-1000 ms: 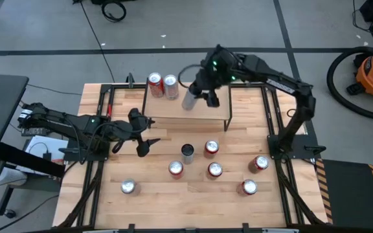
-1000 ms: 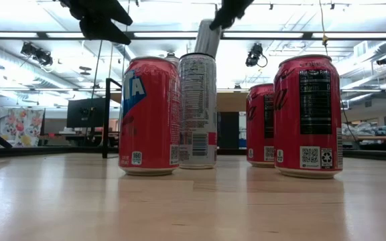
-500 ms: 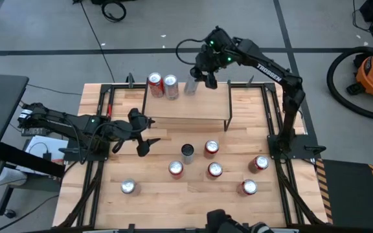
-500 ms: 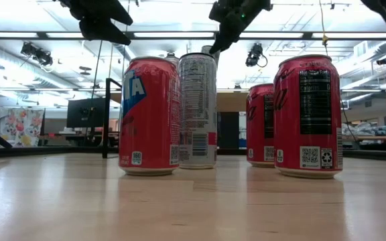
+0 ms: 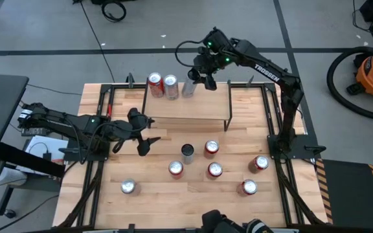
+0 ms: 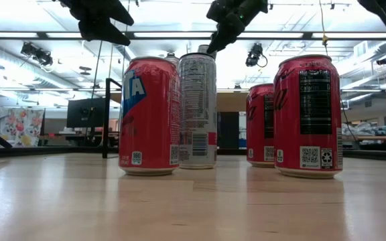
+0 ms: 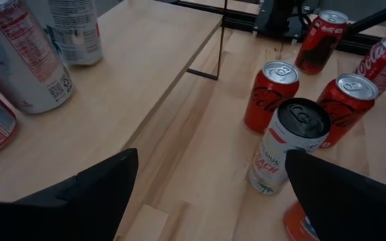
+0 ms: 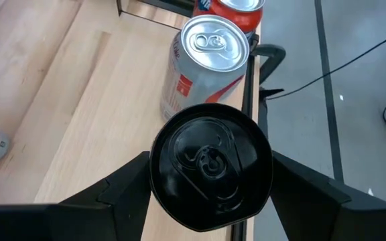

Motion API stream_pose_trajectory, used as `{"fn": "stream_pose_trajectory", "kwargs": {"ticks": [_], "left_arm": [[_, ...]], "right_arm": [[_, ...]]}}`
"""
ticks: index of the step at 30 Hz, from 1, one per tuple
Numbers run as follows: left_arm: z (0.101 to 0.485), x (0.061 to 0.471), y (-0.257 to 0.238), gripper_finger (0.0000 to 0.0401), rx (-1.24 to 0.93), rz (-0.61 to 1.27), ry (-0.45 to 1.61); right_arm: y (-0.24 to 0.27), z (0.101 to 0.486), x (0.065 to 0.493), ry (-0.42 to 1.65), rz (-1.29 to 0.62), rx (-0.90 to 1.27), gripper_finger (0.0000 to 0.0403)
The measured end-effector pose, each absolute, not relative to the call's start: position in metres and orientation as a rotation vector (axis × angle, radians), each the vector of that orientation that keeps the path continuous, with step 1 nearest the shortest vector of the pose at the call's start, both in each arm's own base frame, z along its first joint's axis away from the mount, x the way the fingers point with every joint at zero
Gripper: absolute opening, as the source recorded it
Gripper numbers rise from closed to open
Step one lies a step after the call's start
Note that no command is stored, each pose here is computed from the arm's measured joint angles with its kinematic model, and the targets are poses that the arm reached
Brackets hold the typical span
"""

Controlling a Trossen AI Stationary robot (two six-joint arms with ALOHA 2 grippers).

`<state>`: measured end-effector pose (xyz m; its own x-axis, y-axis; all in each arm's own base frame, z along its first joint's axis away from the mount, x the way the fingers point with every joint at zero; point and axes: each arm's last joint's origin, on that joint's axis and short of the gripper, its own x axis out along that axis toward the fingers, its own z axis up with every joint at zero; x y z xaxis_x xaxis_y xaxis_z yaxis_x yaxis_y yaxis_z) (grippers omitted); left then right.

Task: Place canned beverage on shelf
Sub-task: Put the top white soda can on the shelf

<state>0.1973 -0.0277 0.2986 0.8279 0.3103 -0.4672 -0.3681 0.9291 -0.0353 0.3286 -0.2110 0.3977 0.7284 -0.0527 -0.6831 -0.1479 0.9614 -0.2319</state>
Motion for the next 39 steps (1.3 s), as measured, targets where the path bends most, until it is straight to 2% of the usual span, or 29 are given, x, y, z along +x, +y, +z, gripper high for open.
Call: {"fn": "stream_pose_trajectory", "kwargs": {"ticks": [11, 28, 39], "left_arm": [[0.299, 0.197, -0.028, 0.0389, -0.126, 0.363, 0.474], [0.299, 0.197, -0.028, 0.0389, -0.128, 0.363, 0.473], [0.297, 0.196, -0.028, 0.0389, -0.138, 0.367, 0.489]], "right_arm": [[-0.204, 0.398, 0.333, 0.750, 0.073, -0.268, 0.0292], [-0.200, 0.400, 0.340, 0.770, -0.016, -0.327, 0.0335], [-0.186, 0.429, 0.330, 0.762, -0.044, -0.329, 0.0355]]}}
